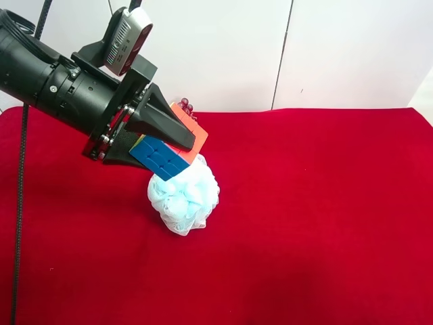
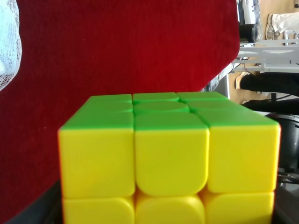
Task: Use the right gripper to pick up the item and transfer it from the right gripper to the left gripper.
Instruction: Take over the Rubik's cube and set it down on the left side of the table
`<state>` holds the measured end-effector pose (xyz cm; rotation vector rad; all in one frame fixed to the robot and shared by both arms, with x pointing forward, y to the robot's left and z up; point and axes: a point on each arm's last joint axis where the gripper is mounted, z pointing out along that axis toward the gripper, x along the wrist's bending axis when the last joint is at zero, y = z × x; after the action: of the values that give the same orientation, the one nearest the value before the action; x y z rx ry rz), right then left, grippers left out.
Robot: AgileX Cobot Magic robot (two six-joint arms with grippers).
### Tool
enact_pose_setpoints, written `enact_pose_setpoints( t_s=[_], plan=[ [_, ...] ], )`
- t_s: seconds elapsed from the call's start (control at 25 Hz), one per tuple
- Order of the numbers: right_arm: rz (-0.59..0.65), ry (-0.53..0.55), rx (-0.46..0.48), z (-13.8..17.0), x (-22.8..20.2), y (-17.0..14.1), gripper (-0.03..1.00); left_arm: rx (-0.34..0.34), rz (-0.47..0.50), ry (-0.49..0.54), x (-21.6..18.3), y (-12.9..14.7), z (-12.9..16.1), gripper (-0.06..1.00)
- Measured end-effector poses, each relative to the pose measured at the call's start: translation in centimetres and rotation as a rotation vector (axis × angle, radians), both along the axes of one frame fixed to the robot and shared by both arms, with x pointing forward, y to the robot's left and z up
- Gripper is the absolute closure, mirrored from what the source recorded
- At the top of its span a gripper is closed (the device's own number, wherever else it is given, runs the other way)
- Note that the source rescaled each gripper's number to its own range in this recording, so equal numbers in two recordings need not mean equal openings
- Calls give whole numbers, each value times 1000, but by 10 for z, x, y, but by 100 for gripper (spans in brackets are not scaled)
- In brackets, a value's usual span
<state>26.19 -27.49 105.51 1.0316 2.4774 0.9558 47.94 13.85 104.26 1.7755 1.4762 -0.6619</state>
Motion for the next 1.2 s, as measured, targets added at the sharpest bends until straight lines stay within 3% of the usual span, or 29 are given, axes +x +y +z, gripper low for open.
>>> enact_pose_setpoints(
  t_s=[0.28,0.84,1.0,1.2],
  plan=[
    [-27,-63,57,-8,2,0,-3,0,-2,0,0,0,0,92],
    [-39,-62,56,-9,2,-1,-3,-1,-15,-5,-1,0,0,92],
    [-186,-78,61,-8,4,-6,-3,0,-23,-15,-1,0,0,92],
    [-434,-189,114,-5,-9,-19,-3,1,-44,-38,-1,0,0,92]
  ],
)
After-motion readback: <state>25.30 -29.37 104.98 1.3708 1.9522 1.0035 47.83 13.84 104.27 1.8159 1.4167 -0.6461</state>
